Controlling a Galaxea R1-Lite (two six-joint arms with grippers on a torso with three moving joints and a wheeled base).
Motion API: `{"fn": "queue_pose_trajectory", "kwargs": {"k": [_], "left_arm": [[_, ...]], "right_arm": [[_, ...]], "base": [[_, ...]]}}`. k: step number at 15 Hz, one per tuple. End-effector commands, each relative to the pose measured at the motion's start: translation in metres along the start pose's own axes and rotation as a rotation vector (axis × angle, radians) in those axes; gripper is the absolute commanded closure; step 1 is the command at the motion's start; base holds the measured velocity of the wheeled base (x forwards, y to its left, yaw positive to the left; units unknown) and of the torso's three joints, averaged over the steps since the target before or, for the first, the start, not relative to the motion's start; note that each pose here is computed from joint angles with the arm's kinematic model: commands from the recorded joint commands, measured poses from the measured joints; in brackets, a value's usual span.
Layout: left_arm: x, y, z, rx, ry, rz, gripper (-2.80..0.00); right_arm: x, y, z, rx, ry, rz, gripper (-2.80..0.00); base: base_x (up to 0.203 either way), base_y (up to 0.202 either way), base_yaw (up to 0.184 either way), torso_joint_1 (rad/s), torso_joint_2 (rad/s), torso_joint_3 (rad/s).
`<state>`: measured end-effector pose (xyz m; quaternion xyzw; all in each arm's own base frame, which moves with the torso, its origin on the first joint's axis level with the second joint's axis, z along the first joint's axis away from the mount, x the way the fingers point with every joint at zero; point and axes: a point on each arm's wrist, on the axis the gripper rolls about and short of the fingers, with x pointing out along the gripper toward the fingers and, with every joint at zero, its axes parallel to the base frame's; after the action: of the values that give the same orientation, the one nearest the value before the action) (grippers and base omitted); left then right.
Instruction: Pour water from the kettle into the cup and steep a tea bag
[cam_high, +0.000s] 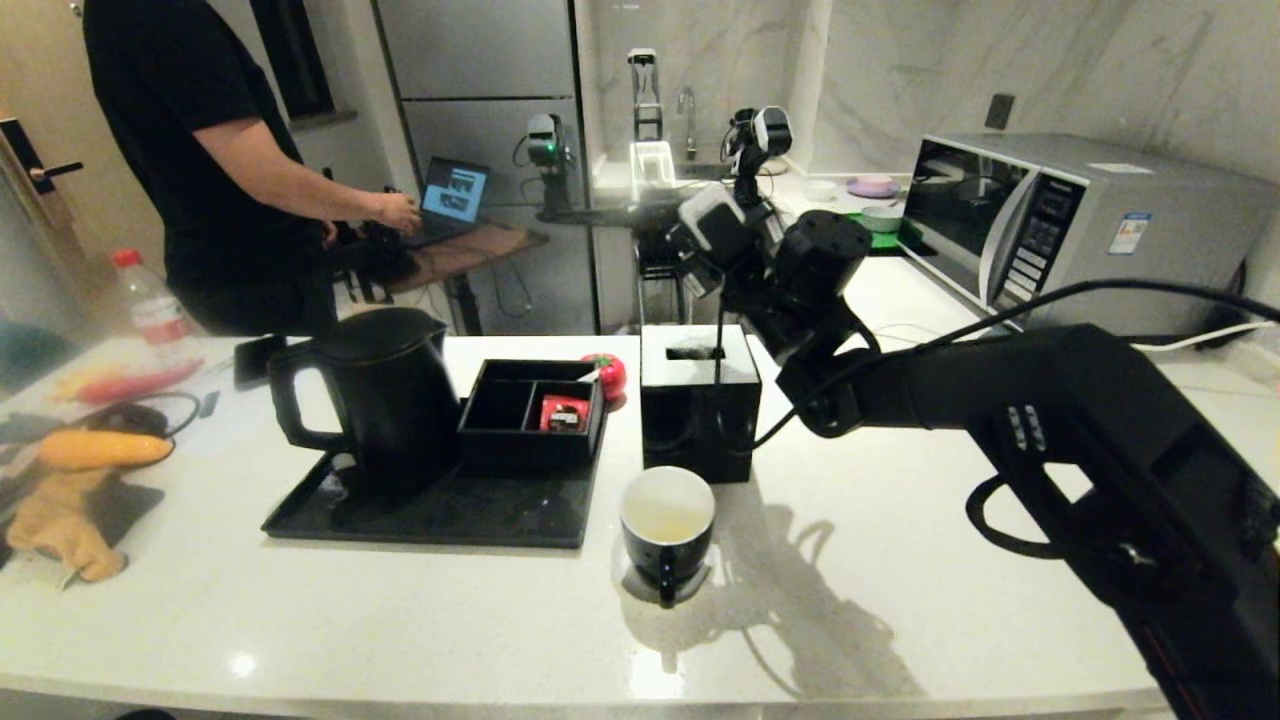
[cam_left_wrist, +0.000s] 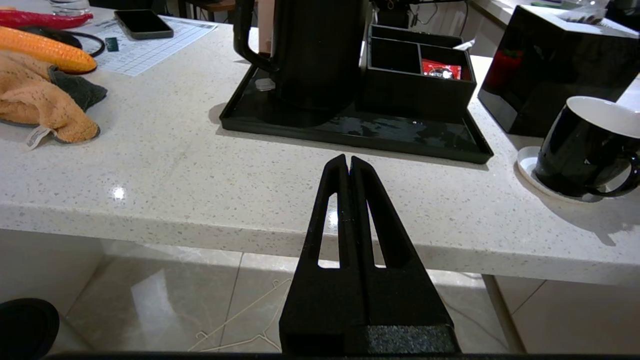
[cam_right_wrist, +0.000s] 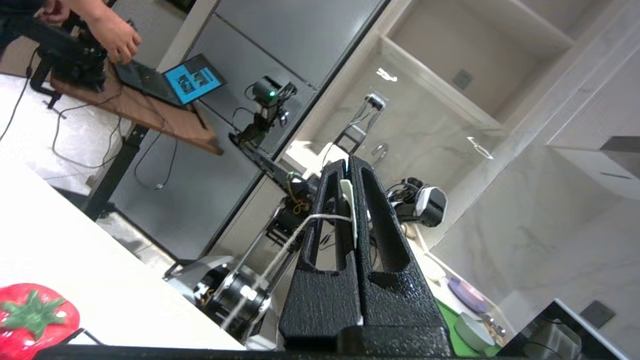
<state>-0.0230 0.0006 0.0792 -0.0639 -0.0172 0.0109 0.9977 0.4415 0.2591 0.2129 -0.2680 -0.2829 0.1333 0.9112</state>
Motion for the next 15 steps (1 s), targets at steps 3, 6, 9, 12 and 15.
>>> {"fn": "queue_pose_trajectory", "kwargs": {"k": [3,6,9,12,15], "left_arm": [[0.0,0.0,0.0,-0.001,-0.001,0.0,0.0],[0.0,0.0,0.0,-0.001,-0.001,0.0,0.0],[0.0,0.0,0.0,-0.001,-0.001,0.0,0.0],[0.0,0.0,0.0,-0.001,-0.001,0.0,0.0],[0.0,0.0,0.0,-0.001,-0.001,0.0,0.0]], "right_arm": [[-0.001,0.01,-0.004,0.0,-0.005,0.008,0.0],[-0.002,0.016,0.0,0.006,-0.011,0.02,0.0],[-0.004,0.022,-0.006,0.008,-0.014,0.018,0.0],[-0.005,0.024,-0.008,0.008,-0.009,0.022,0.0],[-0.004,0.022,-0.007,0.007,-0.011,0.018,0.0]], "base": [[0.0,0.0,0.0,0.0,0.0,0.0],[0.0,0.0,0.0,0.0,0.0,0.0],[0.0,0.0,0.0,0.0,0.0,0.0],[0.0,0.0,0.0,0.0,0.0,0.0],[0.0,0.0,0.0,0.0,0.0,0.0]]}}
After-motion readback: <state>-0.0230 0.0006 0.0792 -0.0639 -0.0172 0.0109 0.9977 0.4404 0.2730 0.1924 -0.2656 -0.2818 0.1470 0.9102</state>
